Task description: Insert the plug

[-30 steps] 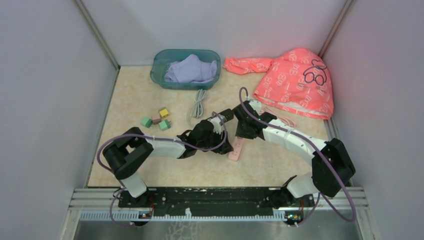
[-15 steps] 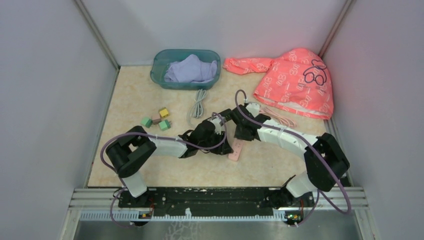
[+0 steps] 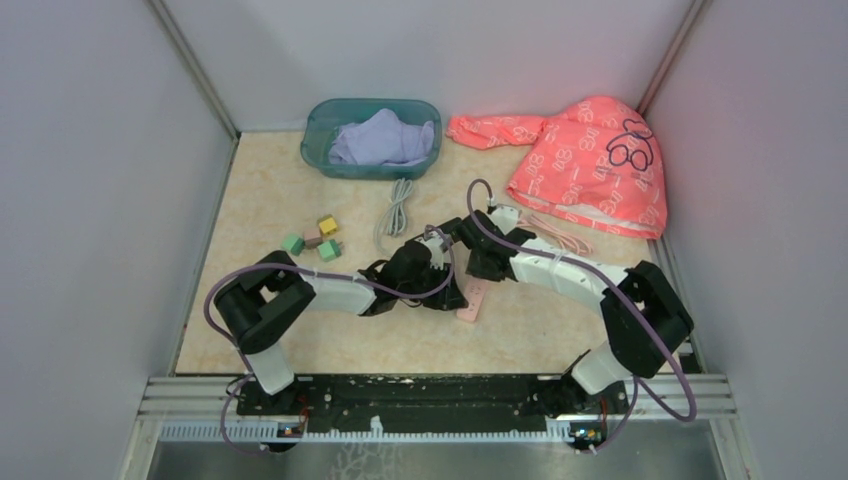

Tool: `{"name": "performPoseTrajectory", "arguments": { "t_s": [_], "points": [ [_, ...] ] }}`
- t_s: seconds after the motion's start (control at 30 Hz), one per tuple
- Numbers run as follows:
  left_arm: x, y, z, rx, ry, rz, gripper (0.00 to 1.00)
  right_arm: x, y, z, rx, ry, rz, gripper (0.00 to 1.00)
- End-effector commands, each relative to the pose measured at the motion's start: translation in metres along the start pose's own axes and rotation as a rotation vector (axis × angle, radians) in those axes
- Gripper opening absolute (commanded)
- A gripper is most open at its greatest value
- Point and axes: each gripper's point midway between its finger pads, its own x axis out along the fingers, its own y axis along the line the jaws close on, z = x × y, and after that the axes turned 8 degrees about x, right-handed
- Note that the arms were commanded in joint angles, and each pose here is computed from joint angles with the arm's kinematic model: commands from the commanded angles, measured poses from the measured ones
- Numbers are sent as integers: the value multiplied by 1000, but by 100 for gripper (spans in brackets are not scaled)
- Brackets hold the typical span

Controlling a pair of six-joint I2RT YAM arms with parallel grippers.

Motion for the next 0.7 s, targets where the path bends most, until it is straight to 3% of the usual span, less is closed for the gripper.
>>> {"name": "performPoseTrajectory", "arguments": {
  "t_s": [0.0, 0.27, 0.67],
  "points": [
    [4, 5, -14, 2, 49, 11, 39, 3, 2, -4, -15, 8, -27, 0],
    [5, 2, -13, -3, 47, -5, 38, 11, -11, -13, -23, 57, -153, 0],
    [1, 5, -12, -22, 26, 11, 36, 25, -13, -25, -10, 79, -195, 0]
  ]
}}
